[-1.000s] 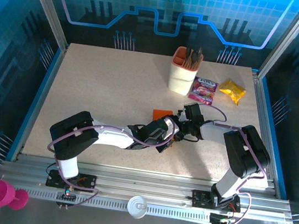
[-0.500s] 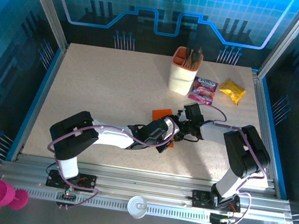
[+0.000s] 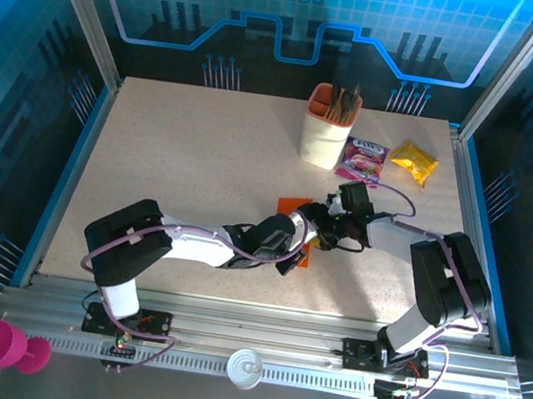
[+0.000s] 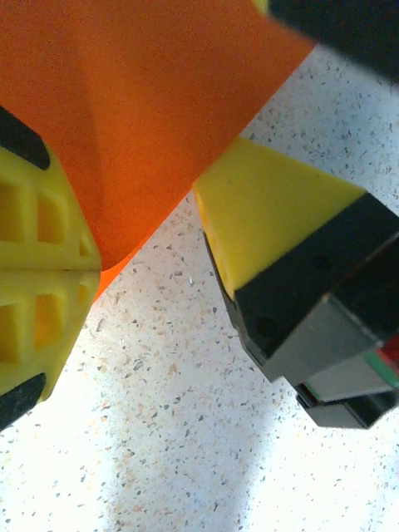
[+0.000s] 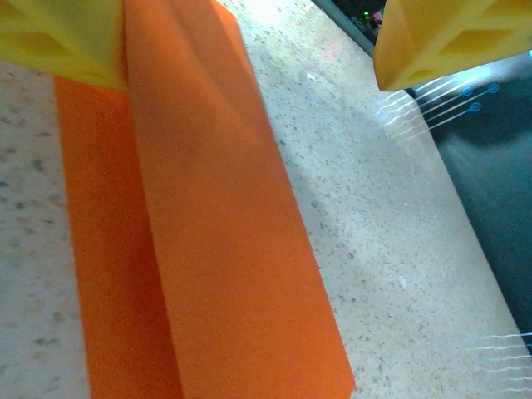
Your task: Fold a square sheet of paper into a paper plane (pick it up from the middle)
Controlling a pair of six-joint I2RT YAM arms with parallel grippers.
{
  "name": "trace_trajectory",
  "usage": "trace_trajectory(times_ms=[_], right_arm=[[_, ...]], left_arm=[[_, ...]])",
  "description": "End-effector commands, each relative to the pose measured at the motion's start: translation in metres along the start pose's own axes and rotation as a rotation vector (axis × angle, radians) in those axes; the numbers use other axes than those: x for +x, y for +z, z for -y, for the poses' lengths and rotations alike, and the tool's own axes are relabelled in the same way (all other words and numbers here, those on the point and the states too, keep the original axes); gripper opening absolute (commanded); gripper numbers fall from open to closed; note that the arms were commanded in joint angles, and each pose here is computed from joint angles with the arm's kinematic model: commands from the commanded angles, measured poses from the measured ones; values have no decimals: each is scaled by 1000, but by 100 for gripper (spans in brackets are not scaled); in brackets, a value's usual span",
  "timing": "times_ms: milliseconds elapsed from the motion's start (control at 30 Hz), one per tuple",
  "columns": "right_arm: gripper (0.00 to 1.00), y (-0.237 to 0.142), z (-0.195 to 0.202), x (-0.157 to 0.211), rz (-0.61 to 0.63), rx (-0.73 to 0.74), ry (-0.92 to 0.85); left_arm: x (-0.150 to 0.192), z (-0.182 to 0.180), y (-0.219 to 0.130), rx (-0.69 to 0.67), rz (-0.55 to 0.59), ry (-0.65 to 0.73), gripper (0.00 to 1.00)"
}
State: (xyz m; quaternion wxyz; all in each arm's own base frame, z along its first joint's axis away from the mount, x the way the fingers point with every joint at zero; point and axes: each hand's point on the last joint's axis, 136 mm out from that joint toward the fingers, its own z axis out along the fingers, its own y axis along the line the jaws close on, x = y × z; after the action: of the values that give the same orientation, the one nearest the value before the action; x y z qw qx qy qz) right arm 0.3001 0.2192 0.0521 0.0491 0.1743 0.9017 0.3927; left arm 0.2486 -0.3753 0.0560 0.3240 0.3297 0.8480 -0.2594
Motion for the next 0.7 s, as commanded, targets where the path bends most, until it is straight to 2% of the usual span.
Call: trace_trajectory(times_ms=[0,167,267,500,600,667], right_arm=[[73,-17,0,-6,34,65,-53],[65,-36,-7,-20,78,146,-174],[52,-38,-9,-27,71,184,-229],[14,-18,-20,-38,8,151,-303],[3,-8,-16,-40,-15,156,-302],[0,-2,-13,-39,-28,160,-301]], left_arm=[[-9,11,-10,47,35,-17,0],[-8,13,-12,59,31,-21,0],[-8,14,-12,66,29,-25,0],[-4,14,-9,70,16,-31,0],[-4,15,-9,71,16,-31,0],[-4,14,-8,69,14,-30,0]])
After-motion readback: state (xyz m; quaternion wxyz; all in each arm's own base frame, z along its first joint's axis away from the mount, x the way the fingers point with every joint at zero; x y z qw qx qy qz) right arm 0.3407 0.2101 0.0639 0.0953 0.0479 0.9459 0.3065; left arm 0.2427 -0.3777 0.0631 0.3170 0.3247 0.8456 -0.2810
